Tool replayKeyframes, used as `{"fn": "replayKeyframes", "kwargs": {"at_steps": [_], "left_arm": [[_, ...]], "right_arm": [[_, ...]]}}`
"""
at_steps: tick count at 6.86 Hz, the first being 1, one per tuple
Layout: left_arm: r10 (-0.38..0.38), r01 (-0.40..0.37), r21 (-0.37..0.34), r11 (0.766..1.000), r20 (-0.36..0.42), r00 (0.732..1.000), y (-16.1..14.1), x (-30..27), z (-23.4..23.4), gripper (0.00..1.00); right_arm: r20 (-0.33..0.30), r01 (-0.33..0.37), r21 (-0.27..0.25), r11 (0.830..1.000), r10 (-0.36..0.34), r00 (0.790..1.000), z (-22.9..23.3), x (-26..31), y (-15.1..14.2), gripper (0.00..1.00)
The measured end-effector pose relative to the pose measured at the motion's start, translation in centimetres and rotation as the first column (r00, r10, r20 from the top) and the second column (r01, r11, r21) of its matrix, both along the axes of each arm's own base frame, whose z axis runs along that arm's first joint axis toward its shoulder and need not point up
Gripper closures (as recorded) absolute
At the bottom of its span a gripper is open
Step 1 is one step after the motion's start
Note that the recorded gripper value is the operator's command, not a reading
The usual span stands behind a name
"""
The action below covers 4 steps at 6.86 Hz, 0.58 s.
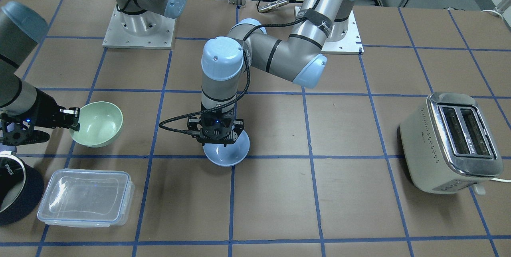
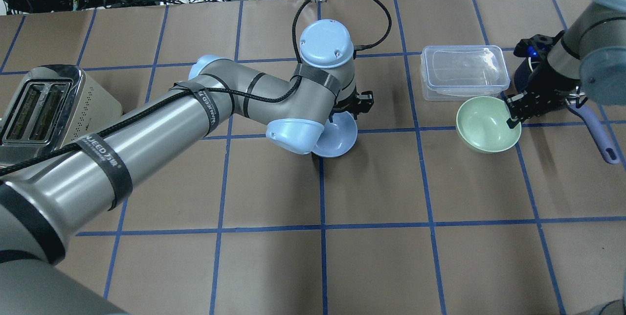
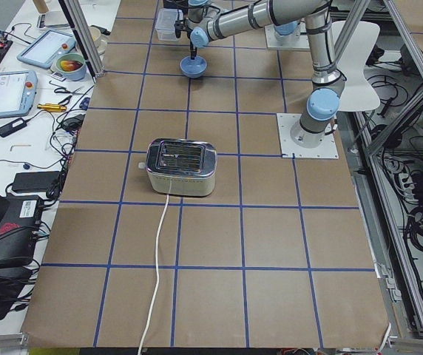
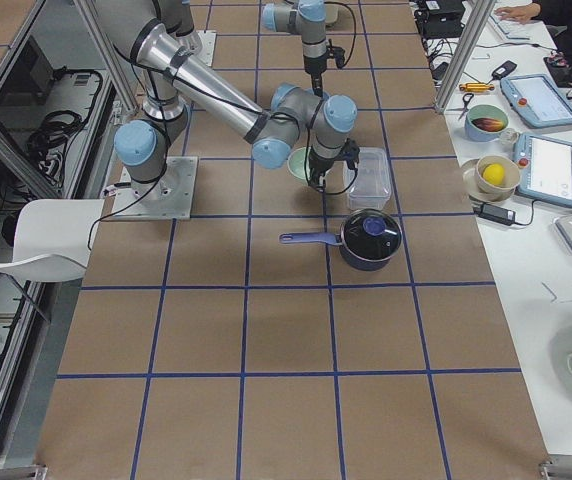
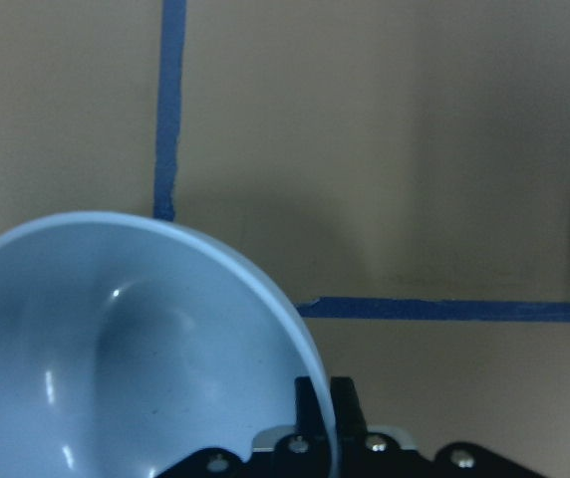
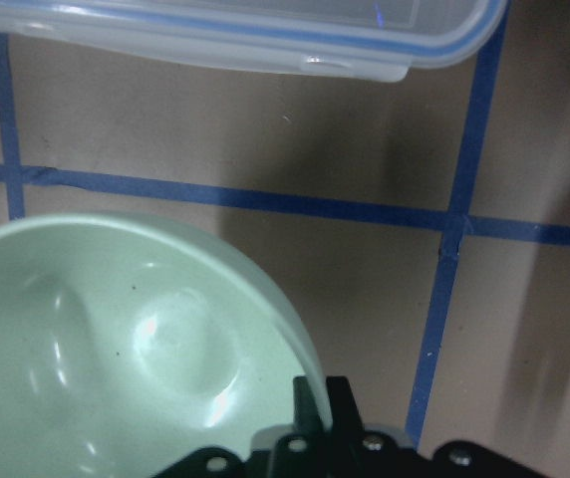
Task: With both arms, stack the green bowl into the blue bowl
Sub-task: 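Set blue bowl down at center and release while right gripper lifts green bowl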
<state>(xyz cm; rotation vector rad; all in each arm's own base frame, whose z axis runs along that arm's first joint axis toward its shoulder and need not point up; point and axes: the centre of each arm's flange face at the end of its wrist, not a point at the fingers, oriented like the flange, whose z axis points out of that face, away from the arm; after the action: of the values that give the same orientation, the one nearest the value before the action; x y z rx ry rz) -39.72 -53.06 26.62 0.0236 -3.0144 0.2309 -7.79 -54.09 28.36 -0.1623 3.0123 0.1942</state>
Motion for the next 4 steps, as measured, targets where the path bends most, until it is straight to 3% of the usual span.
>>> {"fn": "replayKeyframes", "kwargs": {"at_steps": [2,4], "left_arm": [[-0.103,0.103,-0.002,0.995,0.047,0.994,-3.0,8.6,5.0,0.00],[-0.183,0.185,-0.008,0.983,0.084,0.979,-4.1,18.8,11.1,0.00]], "right_arm": [[0.061,0.025,-0.016,1.000,-0.024,0.998,4.4,2.3,-1.6,1.00],[0.075,0.066,-0.015,0.998,-0.065,0.995,7.6,10.3,-2.9,1.00]]}}
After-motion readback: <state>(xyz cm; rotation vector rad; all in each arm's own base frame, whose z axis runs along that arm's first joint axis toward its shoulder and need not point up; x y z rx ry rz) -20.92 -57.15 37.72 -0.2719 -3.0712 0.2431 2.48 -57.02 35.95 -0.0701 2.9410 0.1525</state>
